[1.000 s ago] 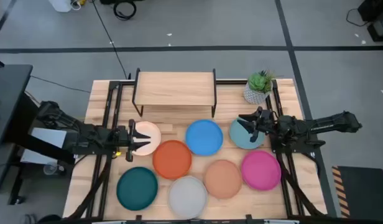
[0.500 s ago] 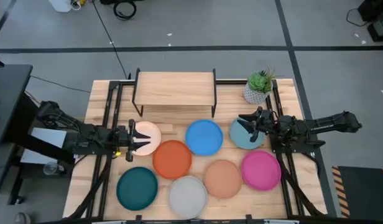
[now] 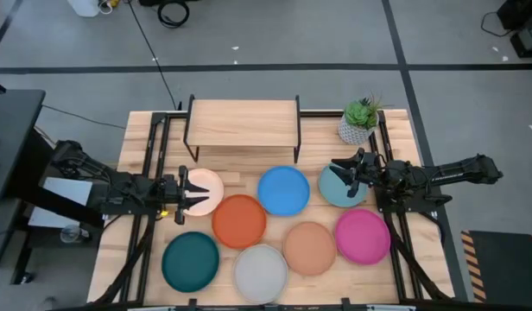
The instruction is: Place and stack plates onto a shelf
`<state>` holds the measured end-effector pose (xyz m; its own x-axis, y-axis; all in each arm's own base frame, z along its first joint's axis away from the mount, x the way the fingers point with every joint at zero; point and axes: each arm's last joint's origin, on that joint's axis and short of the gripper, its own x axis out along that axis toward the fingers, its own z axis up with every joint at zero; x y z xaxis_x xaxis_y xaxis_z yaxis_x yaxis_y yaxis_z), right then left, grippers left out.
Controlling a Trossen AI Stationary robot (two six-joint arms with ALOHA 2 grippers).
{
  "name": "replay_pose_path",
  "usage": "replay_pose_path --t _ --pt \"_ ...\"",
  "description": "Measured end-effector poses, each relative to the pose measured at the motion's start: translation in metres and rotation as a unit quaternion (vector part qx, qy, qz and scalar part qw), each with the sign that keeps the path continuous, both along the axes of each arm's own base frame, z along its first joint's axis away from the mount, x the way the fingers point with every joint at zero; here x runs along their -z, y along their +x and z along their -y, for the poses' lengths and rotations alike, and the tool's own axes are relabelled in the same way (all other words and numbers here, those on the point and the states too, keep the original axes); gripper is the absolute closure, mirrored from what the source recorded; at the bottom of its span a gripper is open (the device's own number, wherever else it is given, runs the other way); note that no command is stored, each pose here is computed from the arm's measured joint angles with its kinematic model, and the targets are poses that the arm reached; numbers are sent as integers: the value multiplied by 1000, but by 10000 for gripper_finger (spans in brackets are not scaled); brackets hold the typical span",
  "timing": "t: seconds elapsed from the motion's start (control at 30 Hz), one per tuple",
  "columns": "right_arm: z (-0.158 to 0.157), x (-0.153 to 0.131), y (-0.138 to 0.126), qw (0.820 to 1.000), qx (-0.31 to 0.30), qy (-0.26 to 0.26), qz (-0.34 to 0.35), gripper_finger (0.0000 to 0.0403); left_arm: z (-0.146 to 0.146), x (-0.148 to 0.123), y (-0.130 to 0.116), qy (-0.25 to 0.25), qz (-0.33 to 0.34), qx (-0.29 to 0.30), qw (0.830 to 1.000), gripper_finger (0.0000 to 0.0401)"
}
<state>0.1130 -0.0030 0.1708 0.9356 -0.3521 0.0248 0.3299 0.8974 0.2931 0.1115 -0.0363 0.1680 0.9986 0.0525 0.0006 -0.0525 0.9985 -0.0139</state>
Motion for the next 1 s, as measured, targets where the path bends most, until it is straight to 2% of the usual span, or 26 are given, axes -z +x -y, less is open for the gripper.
replay_pose_path --t 0.53,0.6,0.73,0.9,1.0 --pt "0 0 0 1000 0 0 0 252 0 0 0 -5 2 0 1000 298" --pt "0 0 0 1000 0 0 0 252 0 -2 0 -35 13 1 999 298" --pt "0 0 0 1000 0 0 0 252 2 -2 0 -146 12 36 989 298" --pt "0 0 0 1000 0 0 0 252 3 -2 0 -159 10 57 986 298" --pt "0 -2 0 1000 5 -30 -3 252 3 -2 0 -161 10 57 985 298"
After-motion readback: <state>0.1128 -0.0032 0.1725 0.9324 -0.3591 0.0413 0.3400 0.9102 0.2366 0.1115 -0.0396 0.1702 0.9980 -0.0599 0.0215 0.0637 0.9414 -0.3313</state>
